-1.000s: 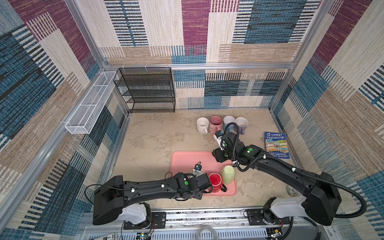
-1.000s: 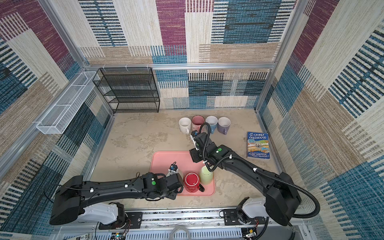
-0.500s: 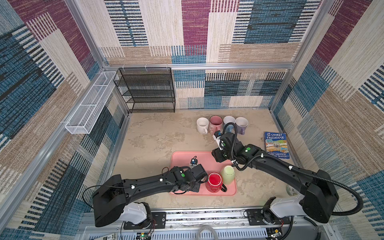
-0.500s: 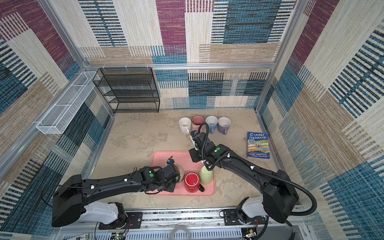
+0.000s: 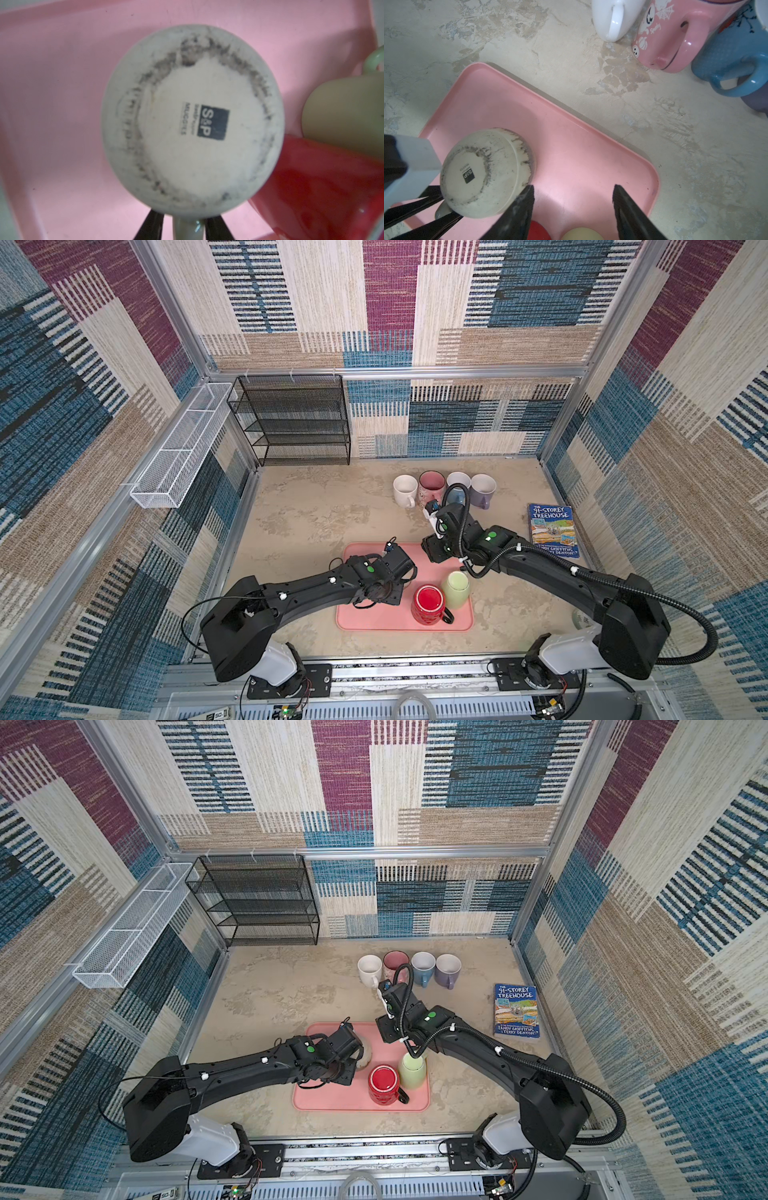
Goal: Turn the mug right side up
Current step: 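Lower the left gripper onto the cream mug's handle and close, then lift the cream mug off the tray with the left gripper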
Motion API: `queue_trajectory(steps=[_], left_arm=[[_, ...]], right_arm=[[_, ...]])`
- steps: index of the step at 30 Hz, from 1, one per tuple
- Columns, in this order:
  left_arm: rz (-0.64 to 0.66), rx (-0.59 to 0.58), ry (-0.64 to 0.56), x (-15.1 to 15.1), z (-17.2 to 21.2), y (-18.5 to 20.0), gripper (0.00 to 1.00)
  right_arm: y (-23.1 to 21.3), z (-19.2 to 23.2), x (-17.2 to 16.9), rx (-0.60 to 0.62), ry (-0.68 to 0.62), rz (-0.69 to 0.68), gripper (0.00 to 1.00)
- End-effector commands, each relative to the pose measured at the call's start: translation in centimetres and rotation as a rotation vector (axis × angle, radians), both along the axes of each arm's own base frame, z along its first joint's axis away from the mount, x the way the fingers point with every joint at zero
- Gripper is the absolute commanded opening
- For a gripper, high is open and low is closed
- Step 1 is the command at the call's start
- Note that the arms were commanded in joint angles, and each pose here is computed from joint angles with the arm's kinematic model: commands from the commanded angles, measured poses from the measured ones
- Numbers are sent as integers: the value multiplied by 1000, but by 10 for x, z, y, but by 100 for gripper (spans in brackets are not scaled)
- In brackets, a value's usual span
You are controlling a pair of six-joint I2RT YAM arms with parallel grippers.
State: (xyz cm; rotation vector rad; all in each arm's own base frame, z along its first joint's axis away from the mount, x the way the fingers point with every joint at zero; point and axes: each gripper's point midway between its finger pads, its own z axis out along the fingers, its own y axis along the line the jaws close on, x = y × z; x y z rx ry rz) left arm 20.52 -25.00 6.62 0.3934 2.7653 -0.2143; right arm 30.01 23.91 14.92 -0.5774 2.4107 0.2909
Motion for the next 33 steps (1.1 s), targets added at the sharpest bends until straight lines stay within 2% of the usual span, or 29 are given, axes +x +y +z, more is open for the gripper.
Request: queue_trajectory(steps=[1,6,17,33], left_arm=[[-39,27,-7,3,0,4,42],[-33,47,-5,6,-4,7,42],[-42,71,-31,13,1,7,33],[-47,123,-31,17,-5,9,37]], right_arm=[[3,9,7,34,-42,-21,63],[7,7,6,69,-33,-22,63],[4,6,1,73,-33,-23,63],[0,8,-2,78,-41,-23,63]])
